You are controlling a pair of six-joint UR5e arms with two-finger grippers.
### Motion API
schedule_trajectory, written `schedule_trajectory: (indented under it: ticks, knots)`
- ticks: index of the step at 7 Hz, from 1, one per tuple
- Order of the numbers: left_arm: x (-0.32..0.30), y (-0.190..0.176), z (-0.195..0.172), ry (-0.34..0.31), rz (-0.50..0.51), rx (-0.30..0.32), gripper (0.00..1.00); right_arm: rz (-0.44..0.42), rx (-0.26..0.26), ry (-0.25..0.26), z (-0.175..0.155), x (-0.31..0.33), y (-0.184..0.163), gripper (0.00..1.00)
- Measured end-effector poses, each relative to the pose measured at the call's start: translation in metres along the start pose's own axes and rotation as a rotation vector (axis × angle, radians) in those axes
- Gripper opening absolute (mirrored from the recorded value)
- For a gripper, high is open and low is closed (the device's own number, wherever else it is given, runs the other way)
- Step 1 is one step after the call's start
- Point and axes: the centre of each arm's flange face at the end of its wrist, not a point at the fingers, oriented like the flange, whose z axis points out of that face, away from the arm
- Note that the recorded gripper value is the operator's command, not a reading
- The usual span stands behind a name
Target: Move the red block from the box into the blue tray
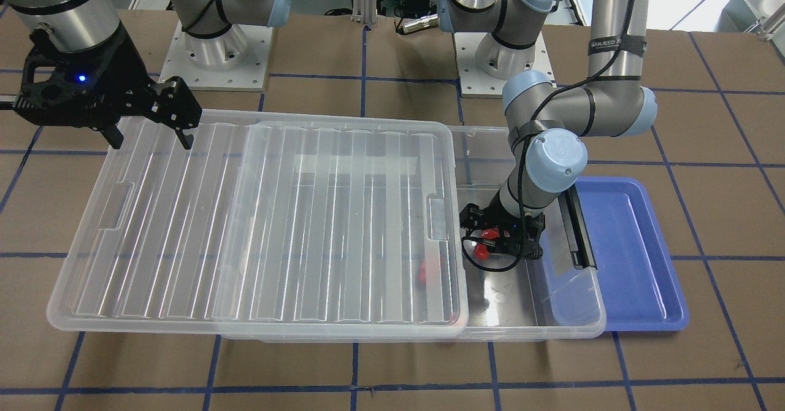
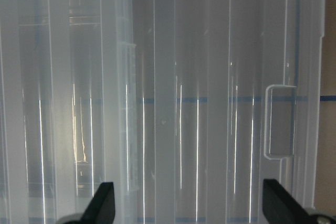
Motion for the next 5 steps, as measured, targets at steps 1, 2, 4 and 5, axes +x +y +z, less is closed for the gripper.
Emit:
schedule_trajectory:
  ticks: [1, 2, 4, 5]
  knots:
    - [-0.0001, -0.0021, 0.0041, -0.002, 0.002, 0.003, 0.29, 0.0, 0.0, 0.002, 0.0001, 0.0003, -0.0002, 1.0]
    - [0.0, -0.0029, 0.006, -0.002, 0.002, 0.005, 0.16, 0.0, 0.001, 0.005, 0.0005, 0.0007, -0.0003, 1.0]
    - [0.0, -0.0036, 0.0046, 0.002, 0.001, 0.01, 0.04, 0.001, 0.0, 0.006, 0.0011, 0.0011, -0.0002, 1.0]
    - [-0.0004, -0.0036, 0.0019, 0.002, 0.0, 0.014, 0.04, 0.0, -0.001, 0.006, 0.0013, 0.001, -0.0002, 1.0]
